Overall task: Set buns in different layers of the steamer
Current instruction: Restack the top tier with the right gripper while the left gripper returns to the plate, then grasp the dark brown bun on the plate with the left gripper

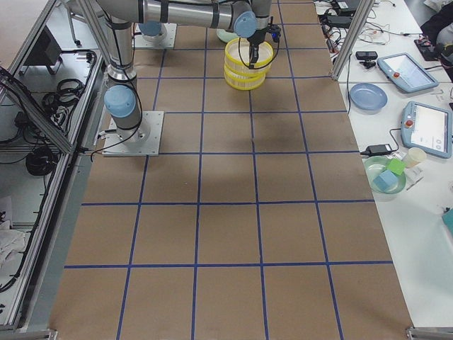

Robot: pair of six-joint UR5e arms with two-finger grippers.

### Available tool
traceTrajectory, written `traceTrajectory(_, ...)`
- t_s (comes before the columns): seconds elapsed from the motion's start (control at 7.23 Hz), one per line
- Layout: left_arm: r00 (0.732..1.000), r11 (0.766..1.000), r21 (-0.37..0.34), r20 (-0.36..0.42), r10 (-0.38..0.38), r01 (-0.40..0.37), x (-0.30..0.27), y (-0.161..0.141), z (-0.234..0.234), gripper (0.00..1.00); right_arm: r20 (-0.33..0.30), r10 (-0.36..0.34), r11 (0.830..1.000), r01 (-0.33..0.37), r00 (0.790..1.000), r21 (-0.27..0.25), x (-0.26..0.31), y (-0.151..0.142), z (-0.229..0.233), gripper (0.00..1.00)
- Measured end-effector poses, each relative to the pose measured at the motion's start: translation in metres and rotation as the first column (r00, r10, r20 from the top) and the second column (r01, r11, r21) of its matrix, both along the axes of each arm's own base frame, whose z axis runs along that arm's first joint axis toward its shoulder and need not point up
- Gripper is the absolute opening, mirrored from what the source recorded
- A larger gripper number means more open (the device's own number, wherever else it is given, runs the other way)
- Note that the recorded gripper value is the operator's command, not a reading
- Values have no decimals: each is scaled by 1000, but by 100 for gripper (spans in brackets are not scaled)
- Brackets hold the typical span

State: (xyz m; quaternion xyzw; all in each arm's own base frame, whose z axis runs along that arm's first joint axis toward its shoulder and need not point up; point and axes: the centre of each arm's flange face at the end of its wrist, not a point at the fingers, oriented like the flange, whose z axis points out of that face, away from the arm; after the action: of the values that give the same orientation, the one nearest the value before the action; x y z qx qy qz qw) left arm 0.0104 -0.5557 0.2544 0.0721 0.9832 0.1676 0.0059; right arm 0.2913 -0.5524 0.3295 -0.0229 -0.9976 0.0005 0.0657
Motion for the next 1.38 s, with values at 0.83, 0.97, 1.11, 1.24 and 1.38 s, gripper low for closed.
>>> traceTrajectory(0.83, 997, 990, 116, 27, -77, 74, 9, 10, -61, 35, 14, 11, 1000, -11, 1000, -12, 13, 18, -56, 0)
traceTrajectory(0.97, 997, 990, 125, 23, -75, 72, 9, 10, -68, 0, 11, 20, 1000, -20, 1000, -12, 17, 21, -56, 0)
traceTrajectory(1.11, 997, 988, 135, 18, -73, 70, 9, 9, -74, 0, 6, 29, 999, -29, 1000, -14, 20, 23, -56, 0)
traceTrajectory(1.24, 998, 988, 139, 7, -68, 67, 8, 9, -77, 0, 5, 40, 999, -40, 999, -32, 22, 23, -52, 0)
traceTrajectory(1.38, 998, 989, 133, -12, -59, 61, 6, 8, -78, 0, 12, 48, 997, -47, 999, -65, 23, 21, -45, 0)
